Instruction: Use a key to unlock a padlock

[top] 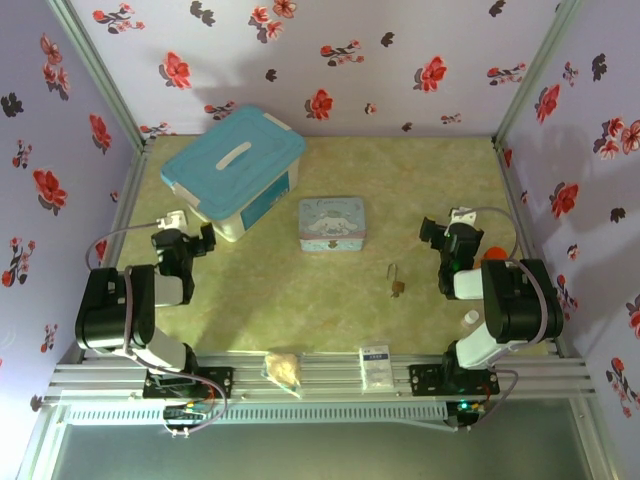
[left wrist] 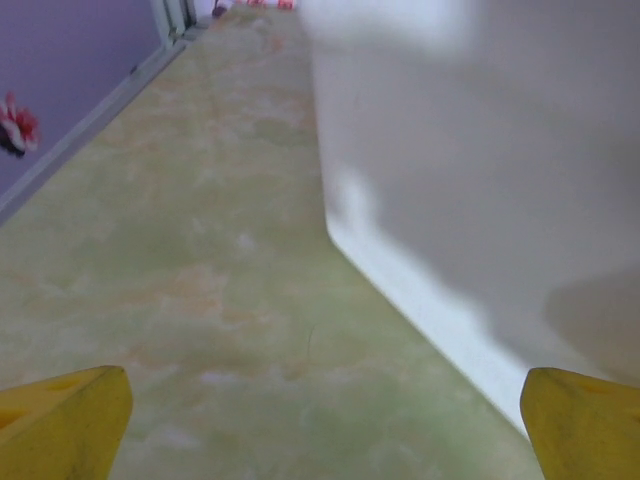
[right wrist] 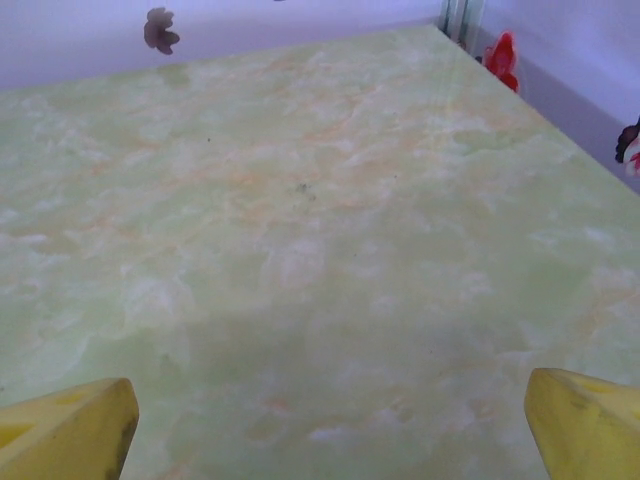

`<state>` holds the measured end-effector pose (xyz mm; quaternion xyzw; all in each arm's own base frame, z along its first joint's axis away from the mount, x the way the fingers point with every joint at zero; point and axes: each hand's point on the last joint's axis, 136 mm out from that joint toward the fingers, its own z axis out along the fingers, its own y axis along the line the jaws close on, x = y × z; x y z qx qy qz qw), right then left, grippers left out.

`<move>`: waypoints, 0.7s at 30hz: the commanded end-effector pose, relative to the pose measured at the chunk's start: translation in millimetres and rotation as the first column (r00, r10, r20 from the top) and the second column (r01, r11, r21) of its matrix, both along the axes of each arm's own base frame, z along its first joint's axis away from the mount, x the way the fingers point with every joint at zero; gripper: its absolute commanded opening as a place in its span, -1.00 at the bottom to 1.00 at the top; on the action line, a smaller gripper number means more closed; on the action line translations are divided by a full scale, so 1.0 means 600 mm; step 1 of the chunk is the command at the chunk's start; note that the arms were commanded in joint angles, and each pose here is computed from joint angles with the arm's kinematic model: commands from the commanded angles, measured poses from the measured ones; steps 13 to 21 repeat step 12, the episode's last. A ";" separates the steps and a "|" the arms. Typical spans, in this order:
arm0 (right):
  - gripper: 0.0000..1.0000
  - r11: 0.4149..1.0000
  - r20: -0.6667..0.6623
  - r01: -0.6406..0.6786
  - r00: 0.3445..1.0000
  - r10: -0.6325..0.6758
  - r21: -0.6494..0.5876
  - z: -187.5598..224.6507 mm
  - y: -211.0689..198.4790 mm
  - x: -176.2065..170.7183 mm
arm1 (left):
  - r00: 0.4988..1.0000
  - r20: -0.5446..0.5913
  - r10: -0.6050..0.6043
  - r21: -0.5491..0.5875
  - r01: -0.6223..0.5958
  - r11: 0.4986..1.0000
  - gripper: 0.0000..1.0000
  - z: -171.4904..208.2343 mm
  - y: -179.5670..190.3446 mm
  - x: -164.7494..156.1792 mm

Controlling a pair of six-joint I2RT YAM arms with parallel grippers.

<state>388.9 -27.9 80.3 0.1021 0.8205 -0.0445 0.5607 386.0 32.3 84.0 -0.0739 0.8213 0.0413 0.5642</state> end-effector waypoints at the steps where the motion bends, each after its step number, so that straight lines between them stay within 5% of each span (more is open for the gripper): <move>1: 0.99 0.999 0.024 0.034 0.999 -0.034 -0.004 0.013 -0.010 0.005 | 0.999 0.024 -0.040 0.040 0.039 0.998 0.99 0.019 -0.011 0.017; 21: 0.99 0.998 0.005 -0.054 0.999 0.054 0.014 0.010 0.011 0.012 | 0.999 0.024 -0.040 0.041 0.039 0.998 0.99 0.018 -0.011 0.017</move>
